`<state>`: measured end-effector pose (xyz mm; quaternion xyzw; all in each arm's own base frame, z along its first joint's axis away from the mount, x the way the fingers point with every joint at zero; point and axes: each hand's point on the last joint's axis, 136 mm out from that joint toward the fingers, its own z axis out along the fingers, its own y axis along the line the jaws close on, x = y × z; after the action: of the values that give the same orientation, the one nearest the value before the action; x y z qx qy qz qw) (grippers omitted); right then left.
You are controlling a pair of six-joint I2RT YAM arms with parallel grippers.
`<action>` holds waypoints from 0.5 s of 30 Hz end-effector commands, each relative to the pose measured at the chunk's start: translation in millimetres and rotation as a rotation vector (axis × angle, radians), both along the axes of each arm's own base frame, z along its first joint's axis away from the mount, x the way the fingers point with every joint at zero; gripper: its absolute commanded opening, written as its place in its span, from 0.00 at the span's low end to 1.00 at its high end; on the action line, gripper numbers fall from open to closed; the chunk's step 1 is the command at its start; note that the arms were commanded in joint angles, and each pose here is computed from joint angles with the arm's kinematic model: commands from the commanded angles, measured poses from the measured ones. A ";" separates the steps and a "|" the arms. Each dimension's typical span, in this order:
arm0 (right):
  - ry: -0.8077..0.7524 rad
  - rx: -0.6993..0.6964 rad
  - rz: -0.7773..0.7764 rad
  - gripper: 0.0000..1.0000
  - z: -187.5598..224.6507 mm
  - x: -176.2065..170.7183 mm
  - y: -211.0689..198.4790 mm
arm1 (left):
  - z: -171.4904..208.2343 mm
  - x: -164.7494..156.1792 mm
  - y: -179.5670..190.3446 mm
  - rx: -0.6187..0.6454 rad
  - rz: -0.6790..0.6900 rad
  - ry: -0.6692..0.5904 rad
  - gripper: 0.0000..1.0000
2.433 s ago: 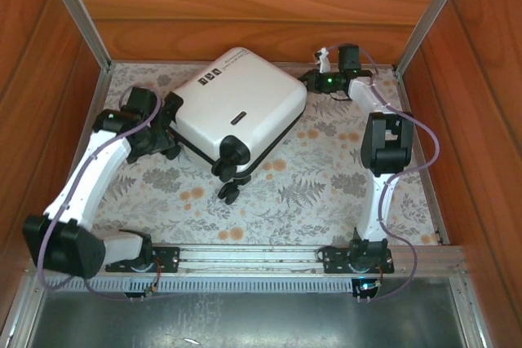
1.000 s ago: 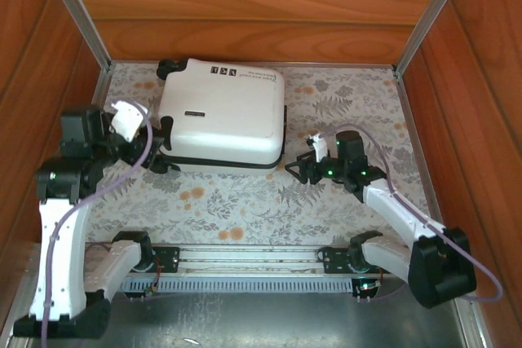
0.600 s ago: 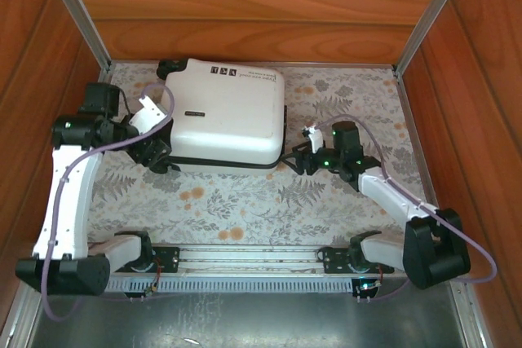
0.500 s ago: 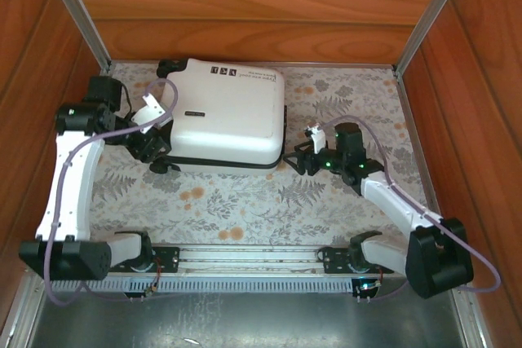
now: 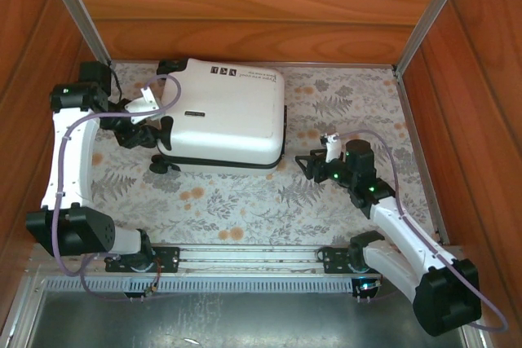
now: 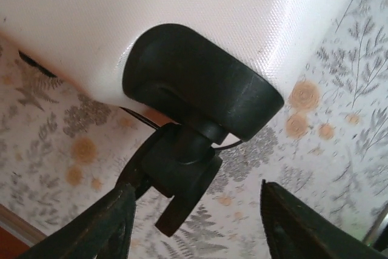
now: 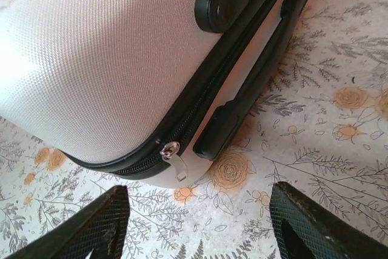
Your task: Pack the luggage
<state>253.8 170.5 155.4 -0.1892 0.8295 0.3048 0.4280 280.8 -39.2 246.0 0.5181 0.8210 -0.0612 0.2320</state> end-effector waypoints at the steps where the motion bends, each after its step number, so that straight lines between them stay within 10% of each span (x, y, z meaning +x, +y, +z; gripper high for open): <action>1: 0.011 -0.009 -0.008 0.65 -5.2 -4.1 -3.0 | -6.2 -6.2 -9.1 0.015 -0.172 -0.030 0.54; 15: 0.058 -0.007 -0.011 0.67 -10.4 -8.0 -3.3 | -30.9 7.4 -8.4 0.074 -0.235 -0.038 0.66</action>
<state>249.4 169.5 153.1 -0.1877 0.8334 0.3057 0.4204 284.3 -47.5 222.6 0.6048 0.7622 -0.0477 0.2258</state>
